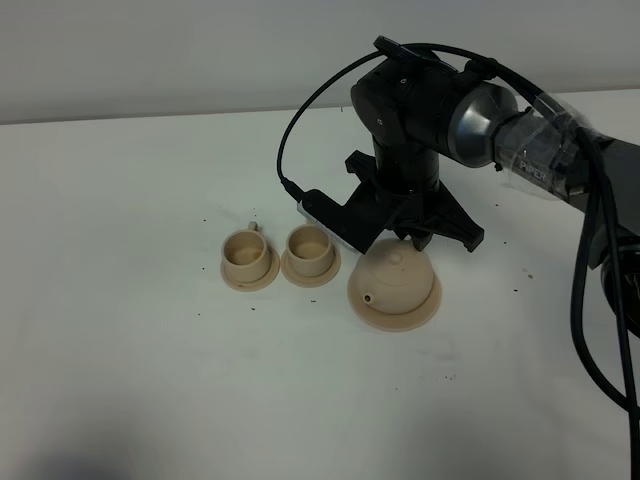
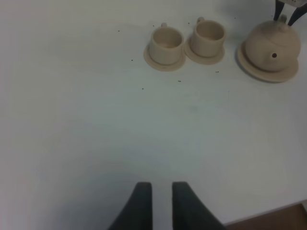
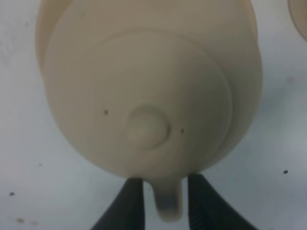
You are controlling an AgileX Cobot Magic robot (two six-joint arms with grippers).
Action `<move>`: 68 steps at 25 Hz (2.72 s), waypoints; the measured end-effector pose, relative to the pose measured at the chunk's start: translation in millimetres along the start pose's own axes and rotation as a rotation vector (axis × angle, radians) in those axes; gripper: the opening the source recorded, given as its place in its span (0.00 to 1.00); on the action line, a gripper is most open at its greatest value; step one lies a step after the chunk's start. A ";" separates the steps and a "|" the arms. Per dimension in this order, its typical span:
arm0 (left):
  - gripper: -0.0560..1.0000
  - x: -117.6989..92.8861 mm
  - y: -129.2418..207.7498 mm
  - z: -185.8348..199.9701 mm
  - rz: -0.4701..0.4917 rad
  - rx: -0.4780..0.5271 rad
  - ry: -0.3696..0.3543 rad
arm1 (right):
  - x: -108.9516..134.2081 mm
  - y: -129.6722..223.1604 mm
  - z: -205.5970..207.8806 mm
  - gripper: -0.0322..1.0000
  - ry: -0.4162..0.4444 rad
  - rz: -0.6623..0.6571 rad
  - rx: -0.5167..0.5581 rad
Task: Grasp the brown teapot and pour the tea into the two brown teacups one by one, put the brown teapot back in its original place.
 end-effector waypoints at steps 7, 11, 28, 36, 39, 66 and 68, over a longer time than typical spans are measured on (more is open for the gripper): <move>0.17 0.0 0.0 0.0 0.001 0.000 0.000 | -0.1 -0.3 0.0 0.26 0.001 0.002 -0.003; 0.17 0.0 0.0 0.0 0.001 0.000 0.000 | -0.2 -0.3 0.0 0.26 0.001 0.002 -0.003; 0.17 0.0 0.0 0.0 0.001 0.000 0.000 | -0.1 -0.3 -1.1 0.26 -0.001 0.004 -0.003; 0.17 0.0 0.0 0.0 0.001 0.000 0.000 | 0.0 0.1 -1.1 0.26 -0.003 0.005 0.001; 0.17 0.0 0.0 0.0 0.001 0.000 0.000 | 0.4 0.9 -0.7 0.26 -0.006 0.002 0.009; 0.17 0.0 0.0 0.0 0.000 0.000 0.000 | 0.7 3.0 2.9 0.26 0.001 -0.010 0.028; 0.17 0.0 0.0 0.0 0.000 0.000 0.000 | 0.6 2.7 2.9 0.26 0.002 -0.011 0.026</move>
Point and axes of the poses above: a point on each arm's last joint axis where the gripper is mounted, z pointing back along that axis away from the gripper, x along the wrist's bending axis when the last joint is at zero, y = z × x, the point moved 1 cm from there along -z, pointing out along that axis toward the gripper, and after that the axes turned 14 degrees about z, right-handed, at the moved point
